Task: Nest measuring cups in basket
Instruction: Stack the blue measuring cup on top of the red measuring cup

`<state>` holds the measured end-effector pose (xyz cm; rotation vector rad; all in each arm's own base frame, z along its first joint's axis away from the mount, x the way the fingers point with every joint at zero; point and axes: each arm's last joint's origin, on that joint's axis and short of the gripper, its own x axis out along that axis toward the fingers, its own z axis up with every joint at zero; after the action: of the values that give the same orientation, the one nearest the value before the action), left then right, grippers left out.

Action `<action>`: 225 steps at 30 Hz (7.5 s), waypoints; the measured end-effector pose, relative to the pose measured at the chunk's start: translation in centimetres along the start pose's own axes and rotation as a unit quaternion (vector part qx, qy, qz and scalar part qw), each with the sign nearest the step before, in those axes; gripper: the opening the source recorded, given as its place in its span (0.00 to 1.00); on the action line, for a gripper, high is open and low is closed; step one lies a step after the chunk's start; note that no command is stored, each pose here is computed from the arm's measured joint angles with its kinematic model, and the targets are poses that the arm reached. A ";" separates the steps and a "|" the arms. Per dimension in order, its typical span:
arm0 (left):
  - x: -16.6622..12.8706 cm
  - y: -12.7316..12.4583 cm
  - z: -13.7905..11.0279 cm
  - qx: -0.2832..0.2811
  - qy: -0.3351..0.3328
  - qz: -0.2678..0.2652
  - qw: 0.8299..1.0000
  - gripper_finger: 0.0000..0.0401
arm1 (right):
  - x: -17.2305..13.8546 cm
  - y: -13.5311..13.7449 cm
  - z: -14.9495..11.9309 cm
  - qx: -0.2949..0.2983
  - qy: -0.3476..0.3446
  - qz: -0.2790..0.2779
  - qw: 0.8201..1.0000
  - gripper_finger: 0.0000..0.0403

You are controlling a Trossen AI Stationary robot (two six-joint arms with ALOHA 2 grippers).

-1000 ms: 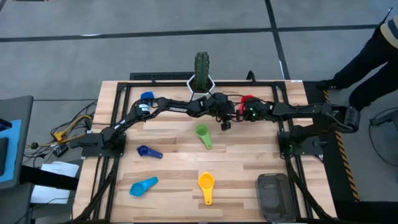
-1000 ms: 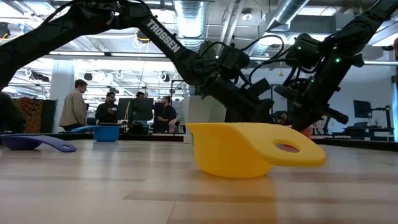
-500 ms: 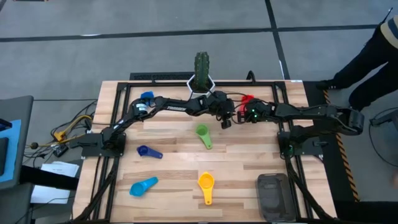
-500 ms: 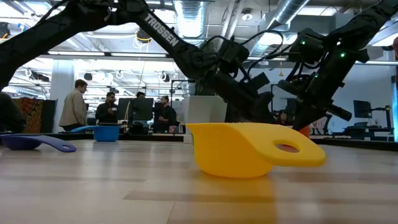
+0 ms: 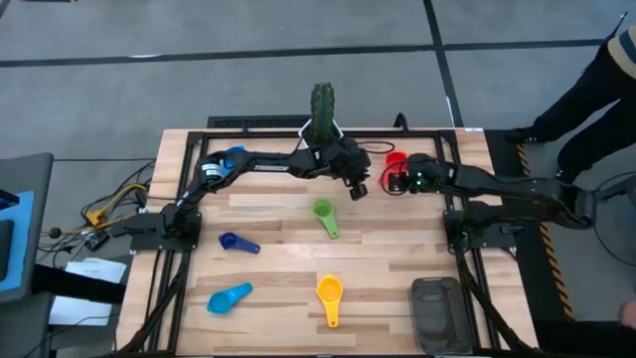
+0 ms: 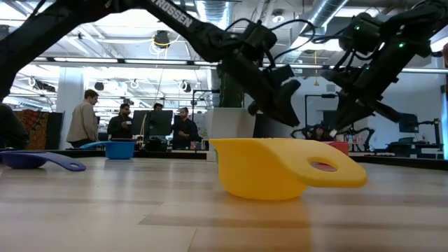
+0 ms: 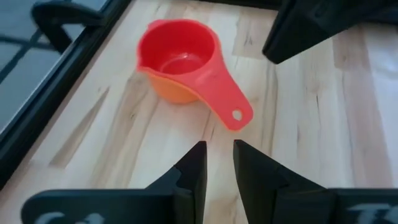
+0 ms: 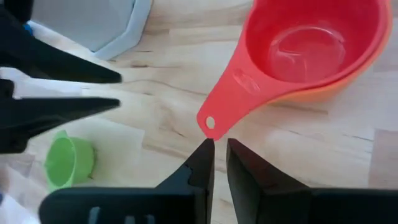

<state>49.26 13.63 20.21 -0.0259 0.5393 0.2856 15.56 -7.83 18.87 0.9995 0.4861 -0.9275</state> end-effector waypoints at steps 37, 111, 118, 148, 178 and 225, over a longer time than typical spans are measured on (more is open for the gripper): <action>-16.5 -7.1 1.8 -0.161 0.279 0.095 0.942 0.17 | -4.9 2.8 -3.9 -0.094 -0.011 0.154 0.983 0.17; -26.2 20.7 -19.4 -0.436 0.323 0.260 0.799 0.02 | -1.4 -0.5 4.5 0.093 -0.062 0.137 0.984 0.39; -27.7 17.8 -15.6 -0.437 0.256 0.261 0.822 0.01 | -1.5 0.6 3.4 0.068 -0.039 0.159 0.984 0.36; -22.1 -5.0 -7.5 -0.442 0.020 0.119 0.889 0.00 | -3.6 5.2 -1.8 -0.113 0.021 0.304 0.946 0.57; -10.1 -2.8 1.4 -0.514 -0.144 0.018 0.845 0.00 | -3.2 7.2 -3.2 -0.027 -0.048 0.295 0.954 0.46; -10.3 -0.5 2.2 -0.471 -0.117 -0.028 0.874 0.26 | -0.3 7.0 -1.6 0.025 -0.021 0.338 0.941 0.01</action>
<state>42.08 10.67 27.30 -0.9470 0.1133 0.4672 21.37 -4.72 21.84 1.0879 0.0607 -0.3391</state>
